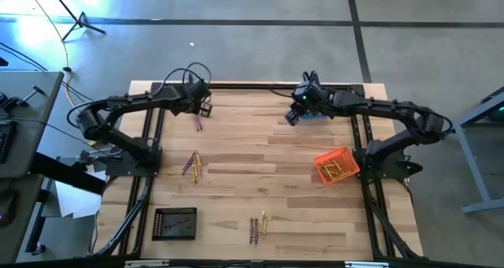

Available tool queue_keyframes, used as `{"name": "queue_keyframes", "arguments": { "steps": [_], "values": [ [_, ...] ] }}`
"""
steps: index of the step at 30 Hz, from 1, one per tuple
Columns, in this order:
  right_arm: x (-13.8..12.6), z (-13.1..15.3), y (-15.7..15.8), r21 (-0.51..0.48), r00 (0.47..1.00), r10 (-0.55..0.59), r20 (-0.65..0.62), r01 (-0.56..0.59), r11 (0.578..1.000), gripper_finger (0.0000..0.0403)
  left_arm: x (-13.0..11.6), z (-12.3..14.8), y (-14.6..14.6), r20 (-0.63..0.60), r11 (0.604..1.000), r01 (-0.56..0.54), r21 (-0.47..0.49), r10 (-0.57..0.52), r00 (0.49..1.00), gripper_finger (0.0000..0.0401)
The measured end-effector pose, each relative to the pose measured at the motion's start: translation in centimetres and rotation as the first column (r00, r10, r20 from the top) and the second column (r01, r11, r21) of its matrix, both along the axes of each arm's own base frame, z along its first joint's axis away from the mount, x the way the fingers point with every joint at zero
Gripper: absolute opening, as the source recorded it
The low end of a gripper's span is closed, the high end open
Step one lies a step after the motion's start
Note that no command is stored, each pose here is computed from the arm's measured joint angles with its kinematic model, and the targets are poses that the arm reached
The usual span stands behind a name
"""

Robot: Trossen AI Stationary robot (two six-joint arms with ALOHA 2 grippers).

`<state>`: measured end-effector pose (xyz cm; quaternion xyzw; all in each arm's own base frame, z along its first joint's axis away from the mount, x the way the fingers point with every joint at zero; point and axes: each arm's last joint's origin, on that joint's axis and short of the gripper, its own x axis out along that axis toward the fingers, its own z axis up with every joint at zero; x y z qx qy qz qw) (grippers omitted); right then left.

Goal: Sort crayons
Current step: Put the red crayon into the blue basket

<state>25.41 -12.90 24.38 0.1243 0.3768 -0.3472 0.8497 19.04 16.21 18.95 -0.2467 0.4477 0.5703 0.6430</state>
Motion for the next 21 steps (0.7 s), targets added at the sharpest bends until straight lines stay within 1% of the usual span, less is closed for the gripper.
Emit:
{"name": "queue_keyframes", "arguments": {
  "steps": [3, 7, 9, 16, 21],
  "values": [
    [0.2, 0.1, 0.4, -0.064, 0.999, 0.004, -0.032, -0.006, 0.998, 0.0092, -0.3, -1.5, -0.3, -0.007, 0.996, -0.086, -0.021, 0.086, 0.996, 0.0101],
    [0.4, 0.1, 0.7, -0.081, 0.999, 0.01, -0.041, -0.013, 0.997, 0.0092, 0.0, -3.1, -0.6, 0.031, 0.987, -0.154, -0.035, 0.155, 0.987, 0.0101],
    [0.4, 0.1, 0.8, -0.082, 0.999, 0.012, -0.041, -0.015, 0.997, 0.0092, 0.4, -3.9, -0.9, 0.045, 0.986, -0.162, -0.047, 0.164, 0.985, 0.0101],
    [0.4, 0.1, 0.7, -0.095, 0.999, 0.015, -0.051, -0.019, 0.995, 0.0092, 1.6, -6.2, -2.0, -0.009, 0.98, -0.177, -0.094, 0.177, 0.984, 0.0101],
    [0.4, 0.2, 0.7, -0.103, 0.998, 0.022, -0.05, -0.027, 0.994, 0.0092, 2.1, -6.9, -2.3, -0.022, 0.978, -0.19, -0.083, 0.188, 0.982, 0.0101]
  ]
}}
